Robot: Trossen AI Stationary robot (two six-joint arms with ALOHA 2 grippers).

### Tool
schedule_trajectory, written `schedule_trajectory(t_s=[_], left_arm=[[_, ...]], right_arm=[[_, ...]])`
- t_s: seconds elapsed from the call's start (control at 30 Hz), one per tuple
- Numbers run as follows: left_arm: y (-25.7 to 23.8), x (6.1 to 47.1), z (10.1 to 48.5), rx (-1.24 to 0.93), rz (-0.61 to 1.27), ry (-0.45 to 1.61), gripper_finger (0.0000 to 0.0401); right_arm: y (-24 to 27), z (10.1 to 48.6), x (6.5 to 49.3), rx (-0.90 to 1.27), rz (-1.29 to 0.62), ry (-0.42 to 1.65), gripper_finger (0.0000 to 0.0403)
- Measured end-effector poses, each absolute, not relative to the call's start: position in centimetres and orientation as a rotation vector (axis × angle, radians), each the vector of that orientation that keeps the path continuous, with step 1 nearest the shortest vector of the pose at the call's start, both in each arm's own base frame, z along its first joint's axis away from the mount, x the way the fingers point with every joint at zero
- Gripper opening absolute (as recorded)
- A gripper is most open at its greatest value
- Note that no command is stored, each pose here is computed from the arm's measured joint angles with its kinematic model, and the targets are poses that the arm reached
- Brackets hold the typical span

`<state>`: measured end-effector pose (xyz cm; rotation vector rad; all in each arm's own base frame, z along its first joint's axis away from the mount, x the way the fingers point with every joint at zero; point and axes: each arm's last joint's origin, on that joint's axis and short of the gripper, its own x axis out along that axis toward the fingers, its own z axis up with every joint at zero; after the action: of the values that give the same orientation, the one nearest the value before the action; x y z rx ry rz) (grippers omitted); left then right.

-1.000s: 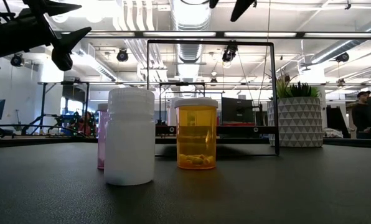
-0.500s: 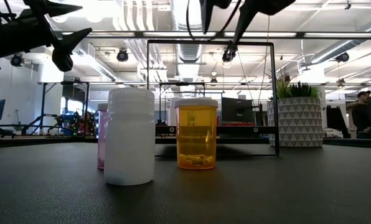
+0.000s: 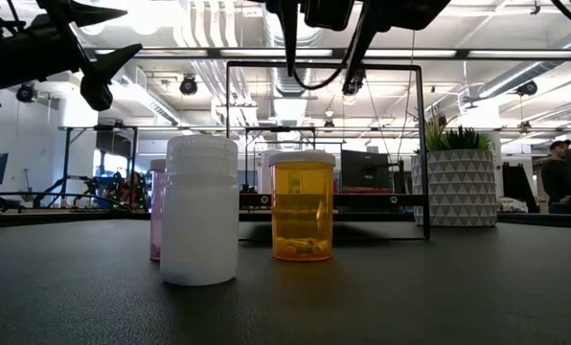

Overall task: Pick and place medicine bottles onto shelf by color
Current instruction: Put the orange pill bottle on the shelf aligned with the orange pill bottle

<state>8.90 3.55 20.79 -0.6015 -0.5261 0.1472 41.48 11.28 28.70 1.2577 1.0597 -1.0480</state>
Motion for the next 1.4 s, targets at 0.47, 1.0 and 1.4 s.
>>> schedule_trajectory(t_s=[0.47,1.0,1.4], left_arm=[[3.6,9.0,20.8,-0.603,0.149,-0.522,0.0224],[3.6,9.1,20.7,-0.606,0.154,-0.512,0.0224],[3.6,9.1,20.7,-0.606,0.154,-0.511,0.0224]], right_arm=[[13.8,24.3,43.2,1.284,-1.066,1.154,0.0226],[15.2,23.2,43.5,1.285,-1.003,1.157,0.0294],[15.6,21.9,43.2,1.209,-0.995,1.158,0.0302]])
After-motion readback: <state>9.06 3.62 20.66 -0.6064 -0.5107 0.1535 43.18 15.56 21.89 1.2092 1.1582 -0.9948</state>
